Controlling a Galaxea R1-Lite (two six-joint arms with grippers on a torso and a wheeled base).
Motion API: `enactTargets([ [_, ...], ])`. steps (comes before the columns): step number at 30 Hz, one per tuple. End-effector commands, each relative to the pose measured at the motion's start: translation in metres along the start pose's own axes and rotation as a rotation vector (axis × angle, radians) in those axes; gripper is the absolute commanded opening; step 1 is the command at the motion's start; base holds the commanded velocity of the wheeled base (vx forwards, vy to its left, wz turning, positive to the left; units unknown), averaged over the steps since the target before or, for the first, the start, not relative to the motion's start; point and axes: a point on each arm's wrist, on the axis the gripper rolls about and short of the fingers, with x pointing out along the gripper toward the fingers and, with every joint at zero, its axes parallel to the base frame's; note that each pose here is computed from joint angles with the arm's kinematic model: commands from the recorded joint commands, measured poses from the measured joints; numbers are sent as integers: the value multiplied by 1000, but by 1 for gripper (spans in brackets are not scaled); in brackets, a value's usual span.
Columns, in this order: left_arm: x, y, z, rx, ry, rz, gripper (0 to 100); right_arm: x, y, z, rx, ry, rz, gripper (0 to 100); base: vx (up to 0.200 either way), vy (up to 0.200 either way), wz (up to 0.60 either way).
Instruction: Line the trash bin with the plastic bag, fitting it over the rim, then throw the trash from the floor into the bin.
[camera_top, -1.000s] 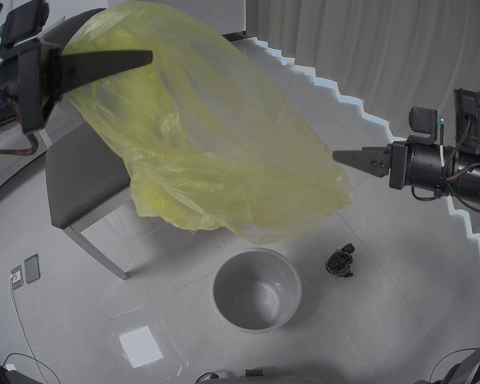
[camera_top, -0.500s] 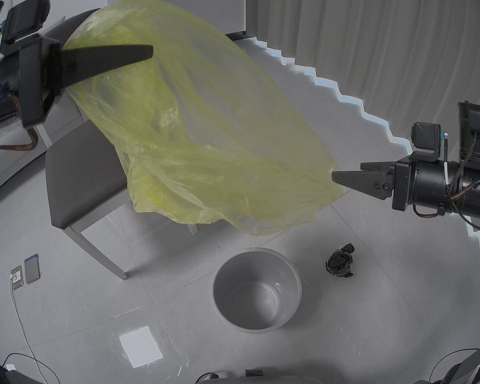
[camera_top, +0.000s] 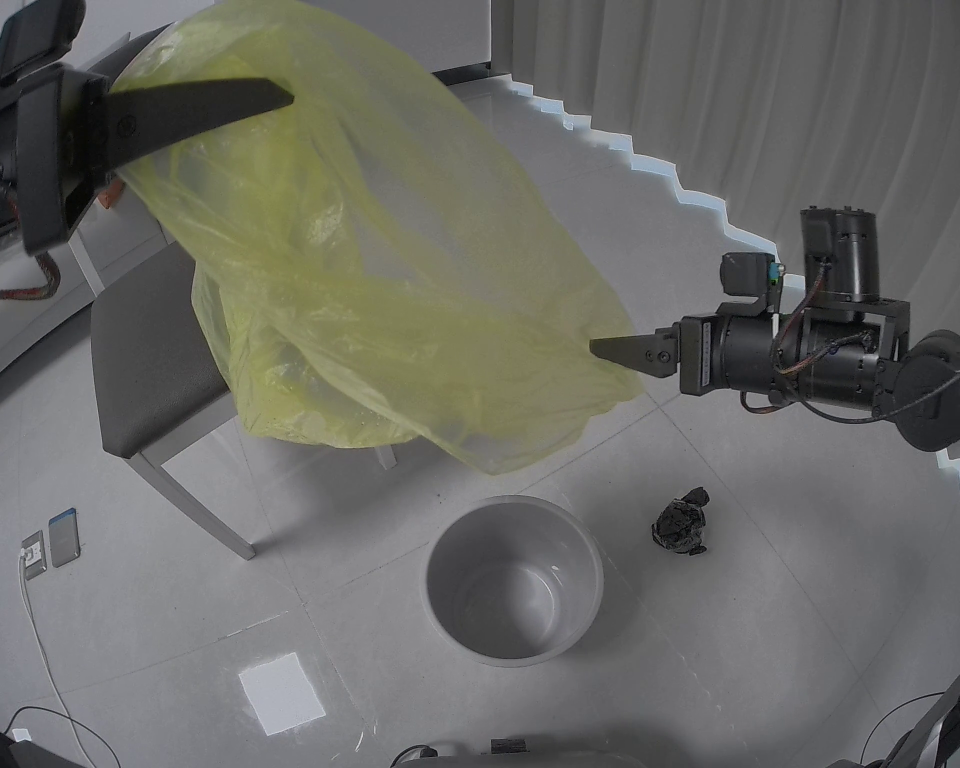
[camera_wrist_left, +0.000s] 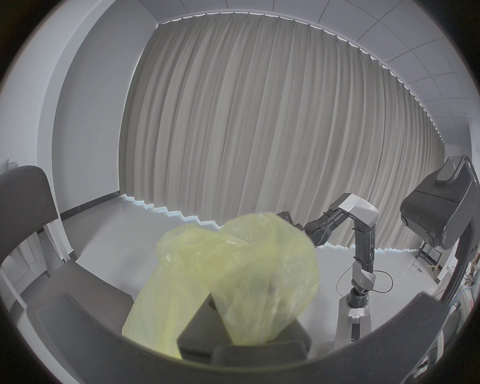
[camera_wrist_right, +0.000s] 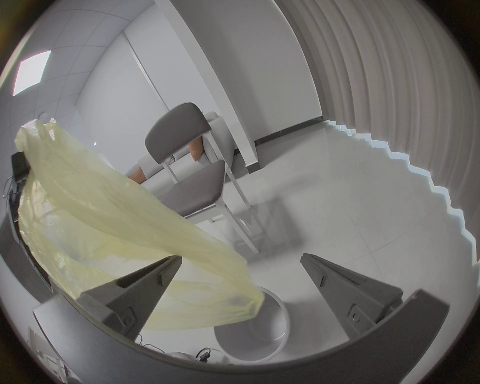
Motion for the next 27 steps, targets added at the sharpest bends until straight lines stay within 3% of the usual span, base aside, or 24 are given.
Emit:
enactTargets([
  [1, -2, -1, 1, 3, -6, 0, 0, 26, -11, -17, 24, 65, -9, 100, 0, 0, 0],
  [14, 1, 1, -1, -10, 6, 4, 0, 40, -3, -15, 117, 71, 72, 100, 0, 0, 0],
  [23, 4, 3, 0, -4, -12, 8, 0, 41, -3, -22, 128, 95, 91, 100, 0, 0, 0],
  [24, 4, 3, 0, -4, -12, 8, 0, 41, -4, -21, 128, 95, 89, 0, 0, 0, 0],
  [27, 3, 2, 0, -2, -15, 9, 0, 38, -2, -20, 125, 91, 84, 0, 0, 0, 0],
])
